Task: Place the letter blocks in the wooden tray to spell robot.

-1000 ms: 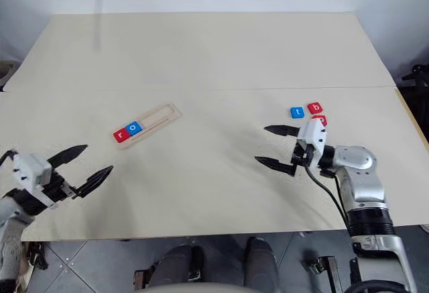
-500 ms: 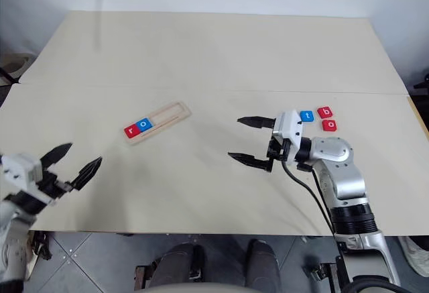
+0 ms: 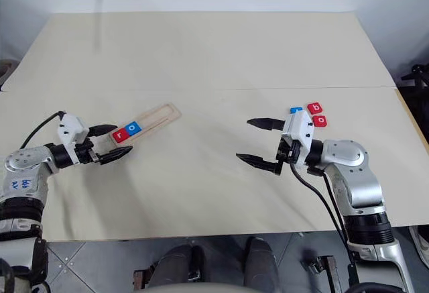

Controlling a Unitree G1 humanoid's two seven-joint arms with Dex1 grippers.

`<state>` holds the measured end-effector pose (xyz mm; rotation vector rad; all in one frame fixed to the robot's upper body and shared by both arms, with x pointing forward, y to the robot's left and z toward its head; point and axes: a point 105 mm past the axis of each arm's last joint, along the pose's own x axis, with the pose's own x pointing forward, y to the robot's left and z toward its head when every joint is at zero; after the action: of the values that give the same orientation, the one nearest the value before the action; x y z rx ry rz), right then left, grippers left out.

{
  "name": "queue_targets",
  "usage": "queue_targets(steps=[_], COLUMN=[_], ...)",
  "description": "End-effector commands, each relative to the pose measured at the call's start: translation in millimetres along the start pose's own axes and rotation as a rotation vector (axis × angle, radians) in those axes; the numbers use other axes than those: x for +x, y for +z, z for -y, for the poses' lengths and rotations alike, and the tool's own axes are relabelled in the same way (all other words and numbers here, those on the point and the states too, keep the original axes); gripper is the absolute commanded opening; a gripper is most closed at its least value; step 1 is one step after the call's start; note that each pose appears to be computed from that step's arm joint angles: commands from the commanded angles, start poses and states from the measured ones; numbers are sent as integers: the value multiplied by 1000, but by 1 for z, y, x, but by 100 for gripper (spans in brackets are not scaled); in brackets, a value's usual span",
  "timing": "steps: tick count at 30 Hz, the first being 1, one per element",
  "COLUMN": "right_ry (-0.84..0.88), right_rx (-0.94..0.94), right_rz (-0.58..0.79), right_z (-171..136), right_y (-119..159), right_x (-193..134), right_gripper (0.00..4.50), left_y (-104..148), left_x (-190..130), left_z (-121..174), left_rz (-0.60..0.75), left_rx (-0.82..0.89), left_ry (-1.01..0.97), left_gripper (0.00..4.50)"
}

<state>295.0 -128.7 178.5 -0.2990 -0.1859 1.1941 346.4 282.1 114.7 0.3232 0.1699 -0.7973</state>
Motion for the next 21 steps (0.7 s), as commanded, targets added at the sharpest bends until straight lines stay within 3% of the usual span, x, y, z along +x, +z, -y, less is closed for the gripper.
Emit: queue_targets(steps=[1,7,12,13,16,21], right_ry=[-29,-51,-70,-73,-83,-95], right_rx=[-45,-41,-39,-40,-39,-3], right_rz=[18,16,7,5,-5,-83], right_z=[2,-1,0,0,2,-6], right_y=[15,19,19,20,19,5], right_x=[-8,-11,-15,-15,-18,-41], right_gripper=[449,449,450,450,450,450], left_y=[-8,-18,-20,-20,-8,25], left_x=[-3,4,12,14,22,53], left_z=[-4,-5,-1,1,6,45], left_rz=[-57,-72,-69,-67,-15,41], left_rx=[23,-16,-24,-13,16,169], left_ry=[4,17,0,-7,-49,-275], left_gripper=[450,450,340,339,339,339])
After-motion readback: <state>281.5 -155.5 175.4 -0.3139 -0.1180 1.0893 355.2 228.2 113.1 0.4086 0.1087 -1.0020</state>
